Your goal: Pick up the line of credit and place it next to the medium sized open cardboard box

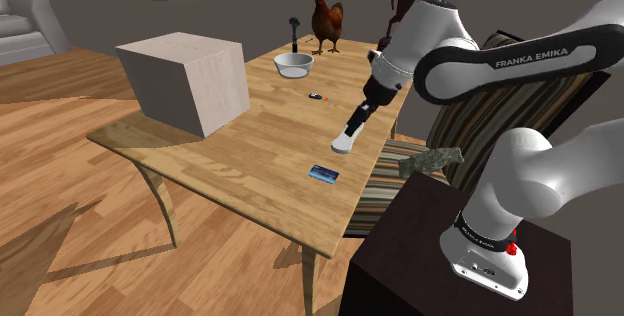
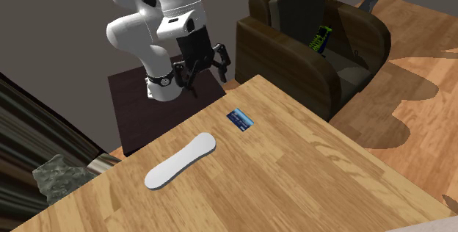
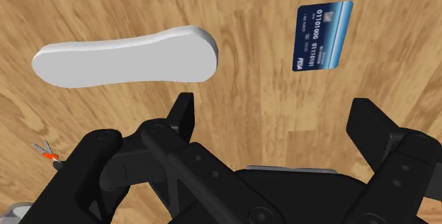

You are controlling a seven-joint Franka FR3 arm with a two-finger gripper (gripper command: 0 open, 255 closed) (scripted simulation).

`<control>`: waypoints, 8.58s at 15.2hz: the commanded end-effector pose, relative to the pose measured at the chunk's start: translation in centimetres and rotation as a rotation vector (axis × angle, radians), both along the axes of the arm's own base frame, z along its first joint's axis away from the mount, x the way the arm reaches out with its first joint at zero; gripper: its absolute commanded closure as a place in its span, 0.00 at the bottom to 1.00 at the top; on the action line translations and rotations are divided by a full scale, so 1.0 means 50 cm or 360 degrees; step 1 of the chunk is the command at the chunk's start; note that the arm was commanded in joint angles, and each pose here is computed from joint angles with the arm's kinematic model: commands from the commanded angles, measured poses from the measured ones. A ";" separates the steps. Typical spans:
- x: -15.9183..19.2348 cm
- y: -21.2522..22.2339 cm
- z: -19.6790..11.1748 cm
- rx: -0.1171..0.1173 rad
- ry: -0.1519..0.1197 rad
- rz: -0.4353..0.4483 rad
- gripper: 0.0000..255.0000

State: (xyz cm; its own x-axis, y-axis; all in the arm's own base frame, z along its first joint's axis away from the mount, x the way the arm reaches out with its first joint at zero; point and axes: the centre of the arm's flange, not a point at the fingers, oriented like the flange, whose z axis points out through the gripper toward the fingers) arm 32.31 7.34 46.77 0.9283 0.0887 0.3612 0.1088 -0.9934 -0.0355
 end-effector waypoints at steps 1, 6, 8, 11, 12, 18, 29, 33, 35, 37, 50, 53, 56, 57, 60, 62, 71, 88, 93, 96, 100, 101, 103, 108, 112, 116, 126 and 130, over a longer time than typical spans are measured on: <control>0.004 0.030 -0.048 0.0001 -0.0076 0.0036 0.00; 0.023 0.099 -0.160 -0.0002 -0.0237 0.0126 0.00; 0.033 0.127 -0.204 -0.0003 -0.0302 0.0162 0.00; 0.046 0.147 -0.243 -0.0004 -0.0346 0.0187 0.00; 0.052 0.149 -0.252 -0.0004 -0.0346 0.0187 0.00; 0.083 0.156 -0.301 -0.0004 -0.0346 0.0187 0.00; 0.083 0.156 -0.301 -0.0004 -0.0346 0.0187 1.00; 0.083 0.156 -0.301 -0.0004 -0.0346 0.0187 1.00; 0.083 0.156 -0.301 -0.0004 -0.0346 0.0187 1.00; 0.083 0.156 -0.280 -0.0004 -0.0346 0.0187 1.00; 0.083 0.156 -0.143 -0.0004 -0.0346 0.0187 1.00; 0.083 0.156 -0.111 -0.0004 -0.0346 0.0187 1.00; 0.083 0.156 -0.079 -0.0004 -0.0346 0.0187 1.00; 0.083 0.156 -0.069 -0.0004 -0.0346 0.0187 1.00; 0.083 0.156 -0.037 -0.0004 -0.0346 0.0187 1.00; 0.083 0.156 -0.016 -0.0004 -0.0346 0.0187 1.00; 0.083 0.156 0.079 -0.0004 -0.0346 0.0187 1.00; 0.083 0.156 0.259 -0.0004 -0.0346 0.0187 1.00; 0.083 0.156 0.312 -0.0004 -0.0346 0.0187 1.00; 0.083 0.156 0.343 -0.0004 -0.0346 0.0187 1.00; 0.083 0.156 0.383 -0.0004 -0.0346 0.0187 1.00; 0.110 0.158 0.383 -0.0004 -0.0346 0.0187 1.00; 0.162 0.164 0.383 -0.0004 -0.0346 0.0187 1.00; 0.293 0.176 0.384 -0.0004 -0.0346 0.0187 1.00; 0.399 0.187 0.385 -0.0004 -0.0346 0.0187 1.00; 0.504 0.197 0.385 -0.0004 -0.0346 0.0187 1.00; 0.669 0.213 0.344 -0.0004 -0.0346 0.0187 1.00; 0.669 0.213 0.302 -0.0004 -0.0346 0.0187 1.00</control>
